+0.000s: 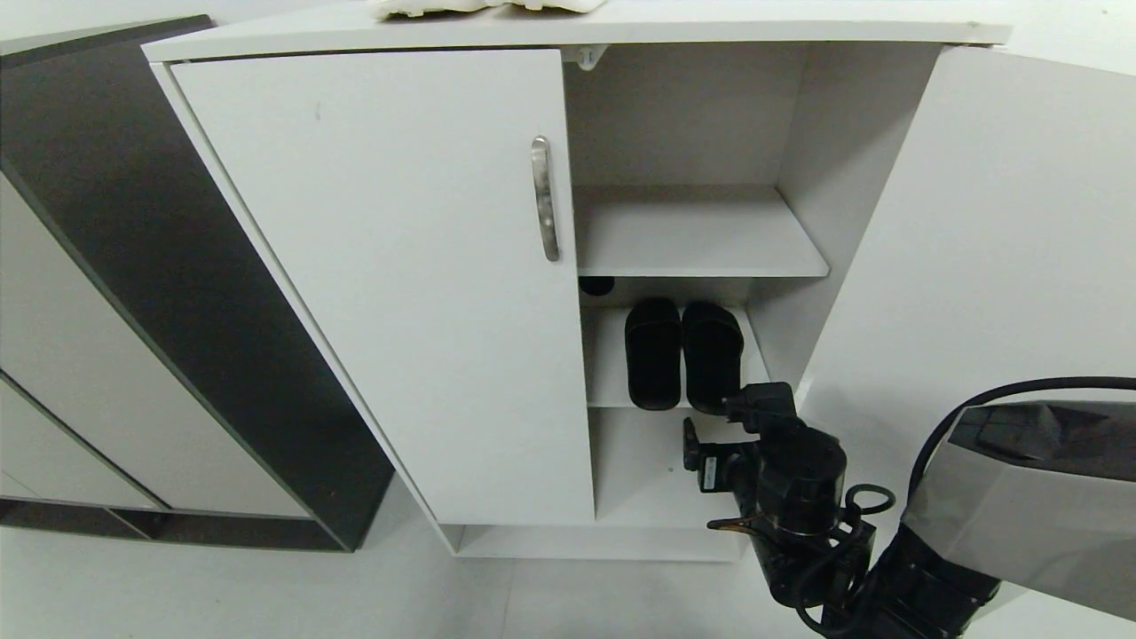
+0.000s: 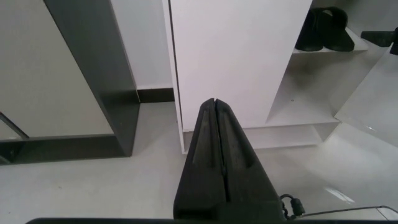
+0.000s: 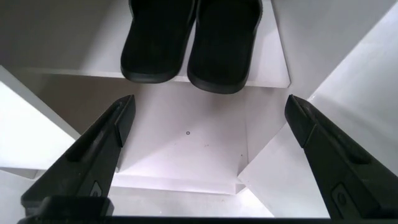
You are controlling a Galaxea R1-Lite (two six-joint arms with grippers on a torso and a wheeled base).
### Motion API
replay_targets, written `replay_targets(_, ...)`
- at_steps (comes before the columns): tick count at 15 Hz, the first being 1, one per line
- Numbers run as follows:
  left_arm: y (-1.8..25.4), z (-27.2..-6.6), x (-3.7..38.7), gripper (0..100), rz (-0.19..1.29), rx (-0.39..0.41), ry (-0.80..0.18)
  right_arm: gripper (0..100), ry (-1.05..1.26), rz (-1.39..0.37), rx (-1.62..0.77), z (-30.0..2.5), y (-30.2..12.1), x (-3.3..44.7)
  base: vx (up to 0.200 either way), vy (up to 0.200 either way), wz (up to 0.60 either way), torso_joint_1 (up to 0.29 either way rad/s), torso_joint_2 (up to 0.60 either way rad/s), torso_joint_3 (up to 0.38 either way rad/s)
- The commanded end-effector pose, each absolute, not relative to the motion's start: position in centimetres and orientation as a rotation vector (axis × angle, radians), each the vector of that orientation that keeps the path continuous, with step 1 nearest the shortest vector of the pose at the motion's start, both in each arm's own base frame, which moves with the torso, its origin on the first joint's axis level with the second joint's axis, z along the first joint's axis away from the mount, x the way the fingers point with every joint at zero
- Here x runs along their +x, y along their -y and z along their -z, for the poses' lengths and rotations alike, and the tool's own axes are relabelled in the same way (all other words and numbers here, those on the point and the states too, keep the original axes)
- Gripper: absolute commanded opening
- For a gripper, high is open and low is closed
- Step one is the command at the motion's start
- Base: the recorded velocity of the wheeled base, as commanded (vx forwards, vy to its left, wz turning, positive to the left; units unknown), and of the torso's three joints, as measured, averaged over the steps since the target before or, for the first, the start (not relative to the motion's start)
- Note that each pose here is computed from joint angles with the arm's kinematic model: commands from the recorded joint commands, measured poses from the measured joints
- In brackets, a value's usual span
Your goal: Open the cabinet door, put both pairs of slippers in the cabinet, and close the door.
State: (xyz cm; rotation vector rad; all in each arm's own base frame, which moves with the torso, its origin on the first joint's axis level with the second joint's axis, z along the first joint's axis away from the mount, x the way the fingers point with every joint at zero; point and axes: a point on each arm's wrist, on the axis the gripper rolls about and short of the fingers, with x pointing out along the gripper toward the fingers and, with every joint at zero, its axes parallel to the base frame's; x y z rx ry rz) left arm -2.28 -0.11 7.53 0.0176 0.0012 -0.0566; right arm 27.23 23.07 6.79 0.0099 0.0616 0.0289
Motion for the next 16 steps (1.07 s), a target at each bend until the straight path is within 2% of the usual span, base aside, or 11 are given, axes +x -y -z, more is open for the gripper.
replay_targets(1, 0.1, -7.5, -2.3, 0, 0.057, 0.017, -0.003, 100, -0.068, -0.028, 0.004, -6.5, -23.1, 27.3, 0.000, 0.000, 0.00, 0.000, 0.00, 0.000)
replay_targets(13, 0.1, -7.5, -2.3, 0, 0.057, 0.018, -0.003, 100, -0.083, -0.028, -0.009, -5.8, -23.2, 27.3, 0.000, 0.000, 0.00, 0.001, 0.00, 0.171)
replay_targets(16, 0.1, -7.5, -2.3, 0, 0.057, 0.018, -0.003, 100, -0.094, -0.026, -0.014, -5.4, -23.0, 27.3, 0.000, 0.000, 0.00, 0.000, 0.00, 0.000)
